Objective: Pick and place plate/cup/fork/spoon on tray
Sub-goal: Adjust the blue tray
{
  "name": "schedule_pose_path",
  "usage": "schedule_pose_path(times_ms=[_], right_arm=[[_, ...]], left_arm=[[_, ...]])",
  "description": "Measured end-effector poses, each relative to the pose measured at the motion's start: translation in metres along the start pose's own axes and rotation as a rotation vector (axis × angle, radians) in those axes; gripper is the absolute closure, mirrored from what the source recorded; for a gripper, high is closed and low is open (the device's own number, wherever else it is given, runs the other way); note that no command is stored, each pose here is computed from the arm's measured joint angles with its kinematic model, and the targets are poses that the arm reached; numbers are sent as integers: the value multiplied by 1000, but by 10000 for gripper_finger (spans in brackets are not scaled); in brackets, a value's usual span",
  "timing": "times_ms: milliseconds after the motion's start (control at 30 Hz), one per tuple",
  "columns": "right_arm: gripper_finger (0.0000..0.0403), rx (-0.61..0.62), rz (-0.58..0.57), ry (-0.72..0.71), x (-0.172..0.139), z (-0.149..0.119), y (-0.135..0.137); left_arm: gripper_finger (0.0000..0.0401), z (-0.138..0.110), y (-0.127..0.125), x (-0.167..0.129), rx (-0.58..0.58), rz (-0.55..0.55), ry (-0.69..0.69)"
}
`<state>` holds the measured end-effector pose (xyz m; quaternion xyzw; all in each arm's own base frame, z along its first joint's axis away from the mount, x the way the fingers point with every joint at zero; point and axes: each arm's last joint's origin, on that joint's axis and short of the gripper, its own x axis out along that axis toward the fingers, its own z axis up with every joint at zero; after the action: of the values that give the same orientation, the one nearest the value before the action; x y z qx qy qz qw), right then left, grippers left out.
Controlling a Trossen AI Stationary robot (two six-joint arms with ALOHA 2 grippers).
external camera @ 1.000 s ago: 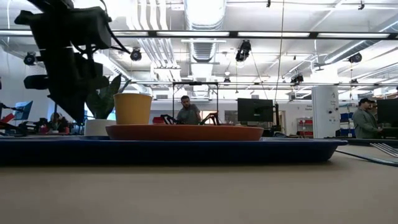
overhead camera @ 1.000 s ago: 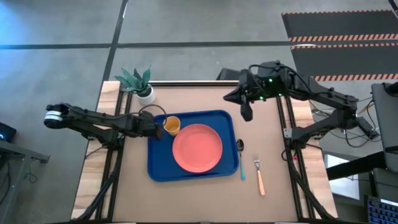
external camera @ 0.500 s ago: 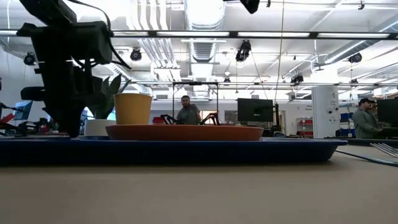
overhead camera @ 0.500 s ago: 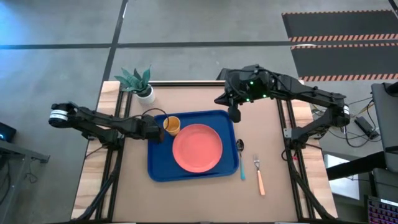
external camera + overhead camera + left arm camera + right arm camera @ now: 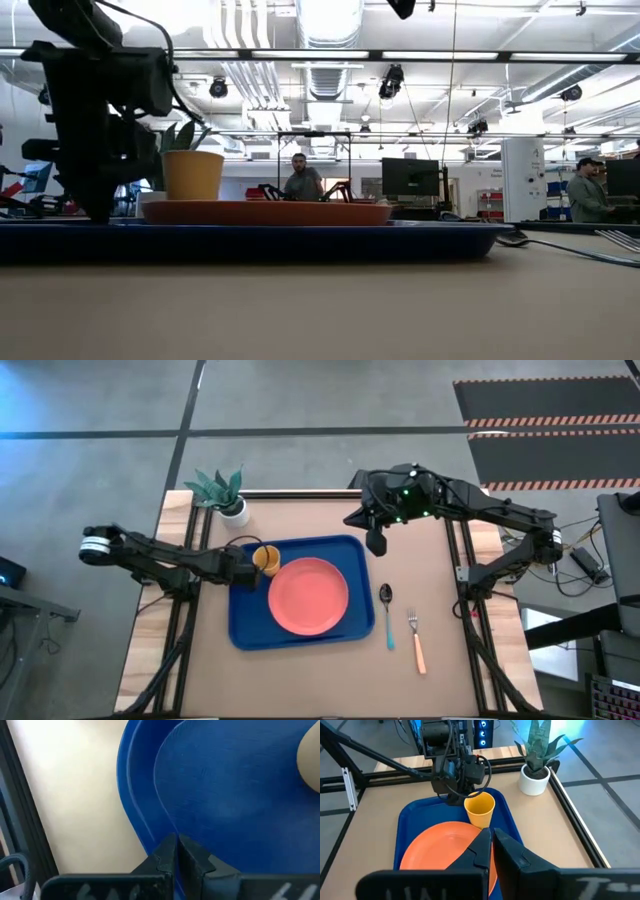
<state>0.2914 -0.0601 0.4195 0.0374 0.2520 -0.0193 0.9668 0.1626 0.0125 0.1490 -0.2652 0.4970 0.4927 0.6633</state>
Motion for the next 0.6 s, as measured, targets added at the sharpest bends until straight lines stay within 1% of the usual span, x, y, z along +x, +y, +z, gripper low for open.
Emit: schedule_pose_path(times_ms=[200, 333, 500, 600], right_arm=[[394, 0, -1, 4, 0, 0, 0], [394, 14, -51, 63, 1, -7, -4], [394, 36, -140, 170, 18, -23, -15], [394, 68, -166, 216, 34, -34, -29]], left_arm=[[401, 5, 0, -10, -28, -52, -42], [401, 11, 1, -24, -50, -112, -72], [401, 15, 10, -41, -70, -148, -77], [401, 18, 16, -55, -80, -177, -74]])
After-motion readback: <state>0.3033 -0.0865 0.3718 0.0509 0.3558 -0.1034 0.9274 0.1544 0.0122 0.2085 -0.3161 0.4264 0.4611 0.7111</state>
